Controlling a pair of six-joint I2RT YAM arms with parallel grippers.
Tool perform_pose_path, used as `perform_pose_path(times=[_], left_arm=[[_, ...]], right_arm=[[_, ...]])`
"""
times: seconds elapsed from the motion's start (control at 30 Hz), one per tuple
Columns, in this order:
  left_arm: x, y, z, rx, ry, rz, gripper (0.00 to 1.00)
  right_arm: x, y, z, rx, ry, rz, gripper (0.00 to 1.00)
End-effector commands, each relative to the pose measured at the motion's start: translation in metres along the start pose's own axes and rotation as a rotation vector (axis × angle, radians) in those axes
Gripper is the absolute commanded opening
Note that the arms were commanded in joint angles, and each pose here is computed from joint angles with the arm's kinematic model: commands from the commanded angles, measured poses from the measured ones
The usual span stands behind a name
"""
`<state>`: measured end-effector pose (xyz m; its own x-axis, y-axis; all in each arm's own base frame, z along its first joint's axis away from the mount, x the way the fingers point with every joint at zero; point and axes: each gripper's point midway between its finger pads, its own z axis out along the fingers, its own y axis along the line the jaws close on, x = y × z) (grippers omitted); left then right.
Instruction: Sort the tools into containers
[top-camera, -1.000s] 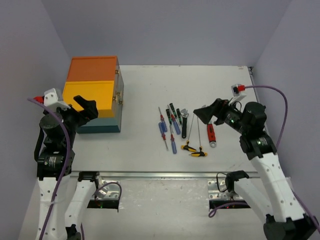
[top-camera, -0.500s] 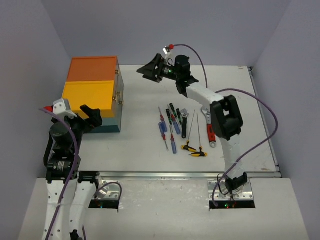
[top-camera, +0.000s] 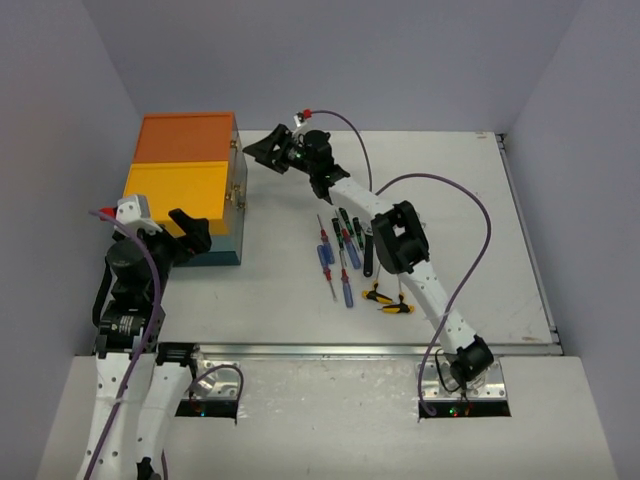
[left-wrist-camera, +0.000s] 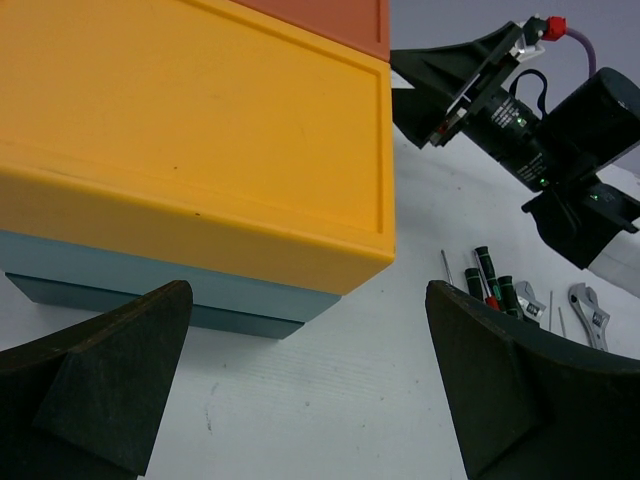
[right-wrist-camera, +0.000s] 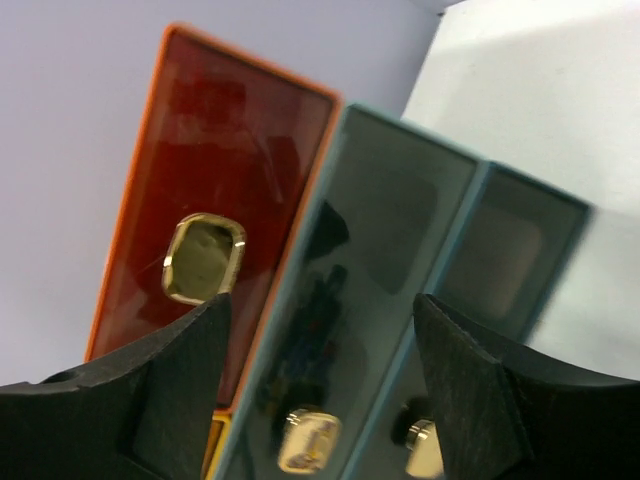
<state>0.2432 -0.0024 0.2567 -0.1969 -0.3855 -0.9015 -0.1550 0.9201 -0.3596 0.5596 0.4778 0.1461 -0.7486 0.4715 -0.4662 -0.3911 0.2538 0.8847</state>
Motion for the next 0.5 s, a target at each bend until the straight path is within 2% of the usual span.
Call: perform_pose_path(times=[0.0,0.07,0.23,0.47], left_arm=[[-0.008,-0.009,0.005,0.041,-0.033,-0.009,1.00],[-0.008,-0.009,0.004,0.041,-0.036,-0.008,1.00],[-0.005,-0.017,0.002,0.071,-0.027,-0.002,1.00],[-0.002,-0.023,0.001,0.098,-0.022,0.003,1.00]], right_arm=[[-0.015,0.081,0.016,-0.133,-0.133,-0.118,0.71],[-0.003,0.073,0.024,-0.107,-0.153,-0.088,0.67],[-0.001,0.062,0.029,-0.106,-0.203,-0.033,0.66],[-0.013,0.080,0.026,-0.160,-0.254,-0.035,0.66]])
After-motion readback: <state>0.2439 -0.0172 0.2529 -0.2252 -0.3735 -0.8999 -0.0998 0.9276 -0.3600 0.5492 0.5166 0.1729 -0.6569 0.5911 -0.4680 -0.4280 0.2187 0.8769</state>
